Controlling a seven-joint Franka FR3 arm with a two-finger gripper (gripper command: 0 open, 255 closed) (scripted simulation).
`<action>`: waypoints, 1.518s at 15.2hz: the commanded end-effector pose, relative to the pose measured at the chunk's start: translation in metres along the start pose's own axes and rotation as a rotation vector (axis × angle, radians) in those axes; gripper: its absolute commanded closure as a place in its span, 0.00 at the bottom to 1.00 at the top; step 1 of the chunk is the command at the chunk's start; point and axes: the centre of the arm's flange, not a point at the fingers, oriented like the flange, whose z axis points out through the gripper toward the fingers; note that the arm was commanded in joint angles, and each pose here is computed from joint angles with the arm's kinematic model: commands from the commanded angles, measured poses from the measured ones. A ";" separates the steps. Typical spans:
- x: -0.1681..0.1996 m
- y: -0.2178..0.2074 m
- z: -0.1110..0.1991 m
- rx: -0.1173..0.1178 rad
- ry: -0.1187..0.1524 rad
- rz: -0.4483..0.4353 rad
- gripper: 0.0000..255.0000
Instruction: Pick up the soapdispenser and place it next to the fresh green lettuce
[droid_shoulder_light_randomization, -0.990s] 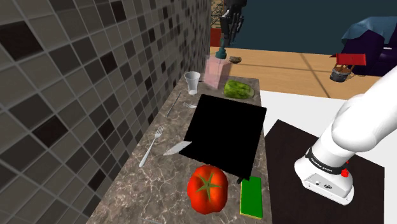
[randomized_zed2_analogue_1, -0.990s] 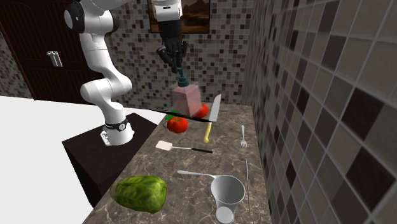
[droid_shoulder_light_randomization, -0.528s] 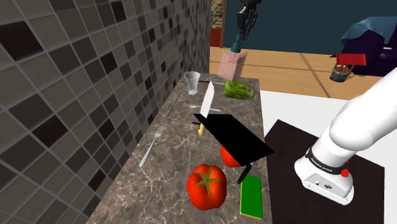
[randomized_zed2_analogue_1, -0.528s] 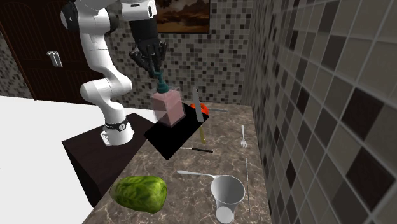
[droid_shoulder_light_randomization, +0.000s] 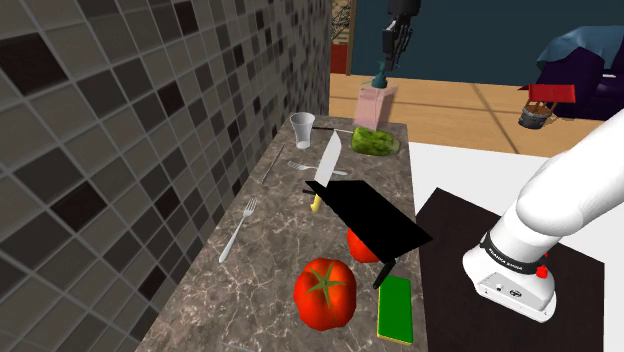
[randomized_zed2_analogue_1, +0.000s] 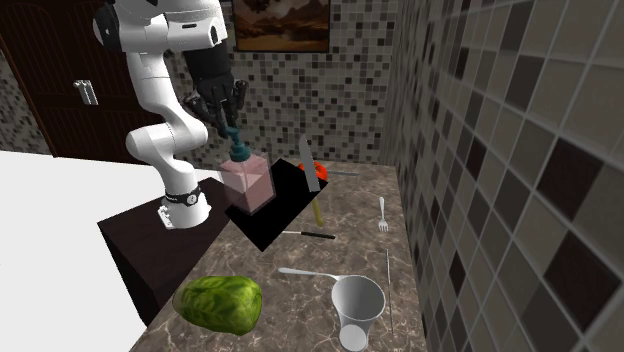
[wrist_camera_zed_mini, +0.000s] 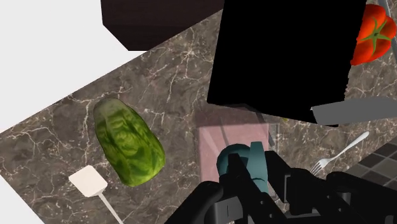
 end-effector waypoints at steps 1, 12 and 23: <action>0.000 0.002 0.011 0.000 0.001 0.000 1.00; 0.002 0.011 0.068 0.000 0.001 0.000 1.00; 0.004 0.021 0.125 0.000 0.001 0.000 1.00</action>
